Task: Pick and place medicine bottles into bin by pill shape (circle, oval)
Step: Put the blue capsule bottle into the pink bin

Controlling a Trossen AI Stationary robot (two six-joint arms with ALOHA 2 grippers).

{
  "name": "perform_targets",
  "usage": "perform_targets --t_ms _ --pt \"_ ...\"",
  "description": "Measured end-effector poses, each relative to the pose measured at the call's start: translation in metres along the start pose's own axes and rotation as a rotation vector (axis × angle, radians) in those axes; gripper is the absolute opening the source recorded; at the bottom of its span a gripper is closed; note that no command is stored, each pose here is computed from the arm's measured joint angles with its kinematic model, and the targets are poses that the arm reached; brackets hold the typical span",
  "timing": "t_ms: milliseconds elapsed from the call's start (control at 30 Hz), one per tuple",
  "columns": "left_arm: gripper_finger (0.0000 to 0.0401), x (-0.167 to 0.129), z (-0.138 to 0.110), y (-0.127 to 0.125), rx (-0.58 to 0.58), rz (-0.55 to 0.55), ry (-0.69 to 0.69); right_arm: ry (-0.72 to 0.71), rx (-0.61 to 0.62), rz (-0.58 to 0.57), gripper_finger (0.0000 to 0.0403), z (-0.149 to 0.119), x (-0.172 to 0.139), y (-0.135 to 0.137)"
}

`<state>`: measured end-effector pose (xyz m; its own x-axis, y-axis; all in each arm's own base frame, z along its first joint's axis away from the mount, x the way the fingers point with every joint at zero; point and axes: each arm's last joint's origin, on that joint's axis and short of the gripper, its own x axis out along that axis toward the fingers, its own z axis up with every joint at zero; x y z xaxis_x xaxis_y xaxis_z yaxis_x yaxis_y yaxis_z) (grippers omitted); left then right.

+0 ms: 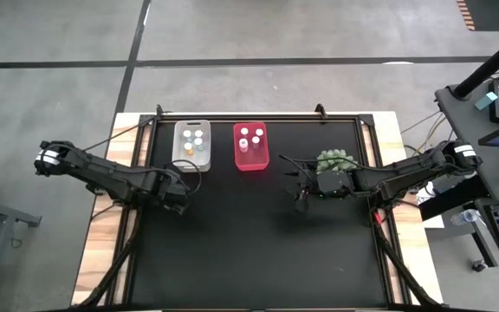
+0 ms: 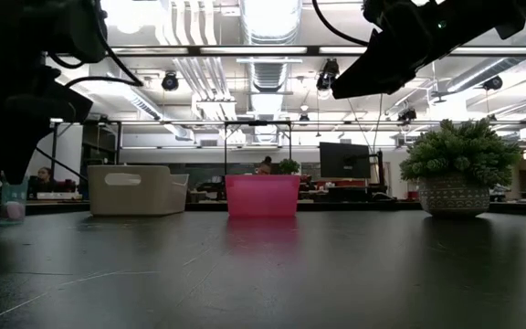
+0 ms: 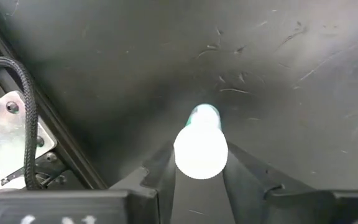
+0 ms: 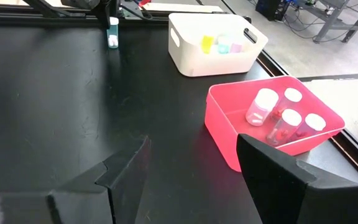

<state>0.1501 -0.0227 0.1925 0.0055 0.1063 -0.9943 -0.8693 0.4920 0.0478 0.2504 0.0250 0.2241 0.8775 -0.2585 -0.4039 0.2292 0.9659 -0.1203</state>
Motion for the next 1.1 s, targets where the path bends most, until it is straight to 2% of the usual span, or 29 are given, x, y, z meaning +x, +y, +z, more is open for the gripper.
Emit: perform_targets --t_ms 233,400,600,833,1100 --pt "0.0097 -0.019 0.006 -0.010 -0.010 -0.078 -0.030 0.000 0.000 0.000 0.0237 0.000 0.000 0.000" --pt "0.0097 -0.038 0.016 -0.029 0.009 -0.111 -0.079 0.000 0.000 0.000 0.0237 0.000 0.000 0.000" --pt "0.0097 -0.052 0.034 -0.070 0.151 -0.092 -0.083 0.000 0.000 0.000 0.0237 0.000 0.000 0.000" --pt "0.0097 -0.059 0.068 -0.116 0.363 -0.076 -0.099 0.001 -0.002 0.000 0.0237 0.000 0.000 0.000" --pt "0.0097 -0.054 0.113 -0.144 0.530 -0.054 -0.113 0.006 -0.005 0.000 0.0237 -0.001 0.000 0.000"
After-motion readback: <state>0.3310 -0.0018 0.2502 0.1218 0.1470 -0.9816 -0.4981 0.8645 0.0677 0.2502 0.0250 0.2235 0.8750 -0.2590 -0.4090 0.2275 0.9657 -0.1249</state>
